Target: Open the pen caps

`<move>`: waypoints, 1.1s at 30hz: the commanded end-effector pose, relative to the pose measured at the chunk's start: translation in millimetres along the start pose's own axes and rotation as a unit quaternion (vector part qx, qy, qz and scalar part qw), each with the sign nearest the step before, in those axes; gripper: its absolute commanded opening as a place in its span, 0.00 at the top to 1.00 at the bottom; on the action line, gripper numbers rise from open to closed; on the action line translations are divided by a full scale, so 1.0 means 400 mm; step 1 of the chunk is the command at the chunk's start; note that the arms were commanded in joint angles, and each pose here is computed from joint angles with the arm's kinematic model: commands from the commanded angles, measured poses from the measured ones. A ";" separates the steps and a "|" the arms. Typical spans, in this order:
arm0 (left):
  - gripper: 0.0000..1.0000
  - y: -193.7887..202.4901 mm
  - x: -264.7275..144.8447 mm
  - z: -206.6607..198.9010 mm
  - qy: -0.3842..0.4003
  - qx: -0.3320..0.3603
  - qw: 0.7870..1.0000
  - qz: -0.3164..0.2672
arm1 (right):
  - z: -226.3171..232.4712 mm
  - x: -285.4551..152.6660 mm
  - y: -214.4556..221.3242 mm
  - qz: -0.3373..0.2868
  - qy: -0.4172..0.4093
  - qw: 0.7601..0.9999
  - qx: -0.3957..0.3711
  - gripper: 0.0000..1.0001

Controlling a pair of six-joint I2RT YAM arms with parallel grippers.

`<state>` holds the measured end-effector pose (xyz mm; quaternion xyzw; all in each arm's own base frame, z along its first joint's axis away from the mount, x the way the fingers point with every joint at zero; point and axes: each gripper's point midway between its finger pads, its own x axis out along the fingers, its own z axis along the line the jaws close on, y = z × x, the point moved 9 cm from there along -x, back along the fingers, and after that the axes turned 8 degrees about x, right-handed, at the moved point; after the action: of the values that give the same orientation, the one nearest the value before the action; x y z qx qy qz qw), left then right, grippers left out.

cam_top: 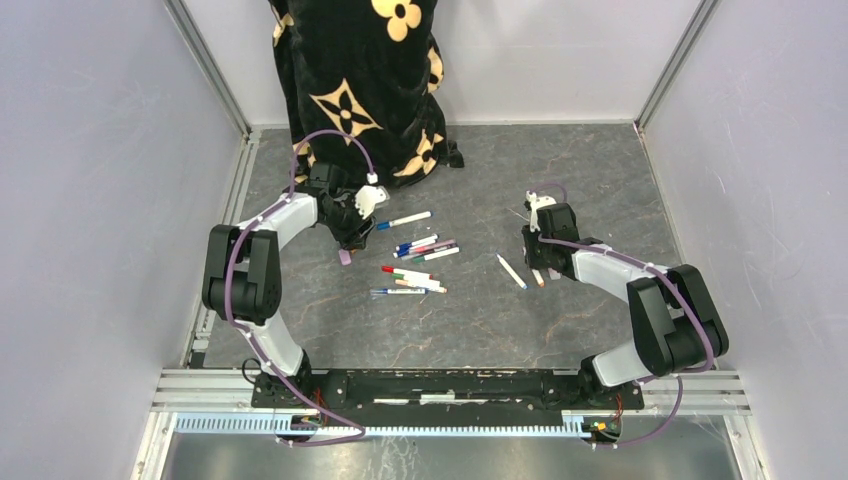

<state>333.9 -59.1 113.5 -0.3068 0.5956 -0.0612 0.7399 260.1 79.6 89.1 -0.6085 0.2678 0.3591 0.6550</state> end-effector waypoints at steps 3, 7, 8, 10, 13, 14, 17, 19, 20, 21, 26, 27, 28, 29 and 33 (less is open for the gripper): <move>0.11 -0.075 -0.113 0.054 -0.028 -0.028 0.998 -0.055 | -0.012 -0.033 -0.039 -0.042 0.032 0.999 -0.005 0.62; 0.01 -0.114 -0.189 0.074 -0.049 -0.042 0.996 -0.067 | 0.014 -0.064 -0.083 -0.076 0.008 0.997 -0.011 0.58; 0.00 -0.131 -0.217 0.084 -0.061 -0.042 0.995 -0.073 | 0.027 -0.074 -0.096 -0.088 0.000 0.996 -0.019 0.55; 0.00 -0.163 -0.271 0.092 -0.083 -0.055 0.991 -0.089 | 0.061 -0.093 -0.120 -0.110 -0.015 0.993 -0.044 0.50; 0.00 -0.213 -0.356 0.105 -0.139 -0.083 0.979 -0.125 | 0.133 -0.118 -0.140 -0.140 -0.045 0.984 -0.104 0.43; 0.00 -0.215 -0.375 0.110 -0.163 -0.098 0.973 -0.128 | 0.156 -0.124 -0.141 -0.149 -0.063 0.979 -0.121 0.41; 0.00 -0.191 -0.384 0.119 -0.205 -0.138 0.961 -0.122 | 0.236 -0.132 -0.130 -0.163 -0.159 0.960 -0.163 0.32; 0.00 -0.175 -0.372 0.118 -0.169 -0.131 0.970 -0.113 | 0.284 -0.126 -0.112 -0.148 -0.206 0.946 -0.201 0.32; 0.00 -0.169 -0.368 0.113 -0.139 -0.130 0.975 -0.112 | 0.306 -0.123 -0.106 -0.139 -0.225 0.940 -0.215 0.33; 0.00 -0.162 -0.373 0.110 -0.111 -0.131 0.978 -0.121 | 0.328 -0.115 -0.092 -0.122 -0.241 0.936 -0.227 0.35; 0.00 -0.145 -0.416 0.096 -0.131 -0.134 0.972 -0.144 | 0.447 -0.090 -0.031 -0.072 -0.302 0.909 -0.278 0.45; 0.00 -0.146 -0.422 0.091 -0.135 -0.135 0.971 -0.142 | 0.472 -0.087 -0.017 -0.070 -0.312 0.902 -0.289 0.46; 0.00 -0.145 -0.427 0.085 -0.135 -0.139 0.971 -0.140 | 0.494 -0.088 -0.012 -0.071 -0.320 0.896 -0.298 0.47; 0.00 -0.146 -0.433 0.081 -0.134 -0.141 0.971 -0.139 | 0.520 -0.087 -0.003 -0.070 -0.330 0.890 -0.308 0.49; 0.00 -0.140 -0.438 0.061 -0.113 -0.148 0.972 -0.146 | 0.593 -0.074 0.015 -0.060 -0.356 0.869 -0.338 0.52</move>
<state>338.7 -9.9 278.4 -0.4787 0.4575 -0.0223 0.7490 210.6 276.6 119.8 -0.6445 -0.0911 0.5822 0.4872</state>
